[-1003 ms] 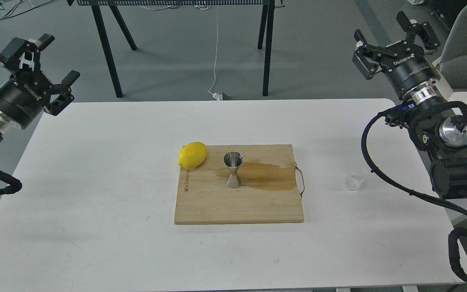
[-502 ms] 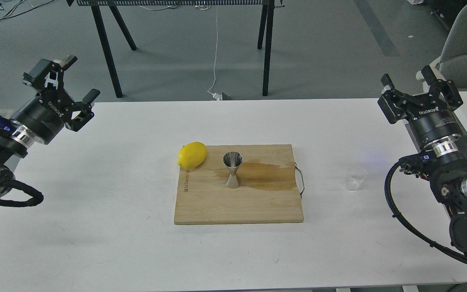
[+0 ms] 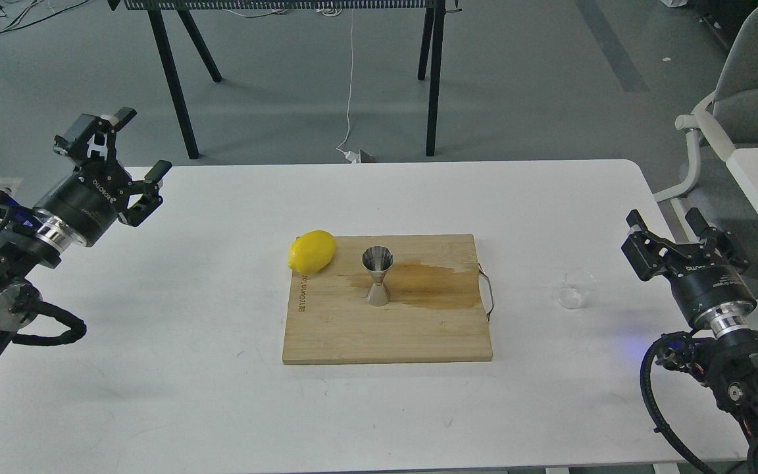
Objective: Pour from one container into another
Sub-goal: 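Lower the right gripper toward the clear glass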
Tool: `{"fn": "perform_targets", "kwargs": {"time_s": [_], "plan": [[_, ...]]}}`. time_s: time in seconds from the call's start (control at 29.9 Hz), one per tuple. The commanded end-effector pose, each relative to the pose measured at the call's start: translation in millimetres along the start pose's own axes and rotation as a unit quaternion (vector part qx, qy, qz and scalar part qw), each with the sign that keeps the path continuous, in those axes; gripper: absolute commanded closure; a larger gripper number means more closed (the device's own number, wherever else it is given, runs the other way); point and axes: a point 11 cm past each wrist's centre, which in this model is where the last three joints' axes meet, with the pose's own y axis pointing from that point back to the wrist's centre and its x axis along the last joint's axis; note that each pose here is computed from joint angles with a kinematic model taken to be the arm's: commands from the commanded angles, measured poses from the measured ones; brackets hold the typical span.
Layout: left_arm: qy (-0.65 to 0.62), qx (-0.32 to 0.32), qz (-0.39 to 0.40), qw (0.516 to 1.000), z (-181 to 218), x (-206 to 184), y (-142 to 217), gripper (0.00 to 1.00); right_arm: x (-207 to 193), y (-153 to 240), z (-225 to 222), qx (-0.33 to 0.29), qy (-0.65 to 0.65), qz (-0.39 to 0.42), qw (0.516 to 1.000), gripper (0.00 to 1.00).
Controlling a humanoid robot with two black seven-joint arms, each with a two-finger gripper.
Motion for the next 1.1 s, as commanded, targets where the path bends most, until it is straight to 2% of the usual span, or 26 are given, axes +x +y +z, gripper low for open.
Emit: {"fn": "perform_targets", "kwargs": {"time_s": [0.0,0.57,1.07], "plan": [[0.002,0.001,0.001,1.000,-1.9,-0.1,-0.1,0.01,4.9,0.4,3.1,-0.002,-0.002,0.021,1.000,0.05],[0.009,0.011,0.017,1.000,-15.6,4.5,2.9,0.01,31.8,0.9,21.8,-0.016,-0.010,0.117,0.993,0.04],[0.009,0.012,0.018,1.000,-16.6,4.6,3.1,0.01,44.5,0.2,29.0,-0.019,0.000,0.154,0.988,0.04]]}}
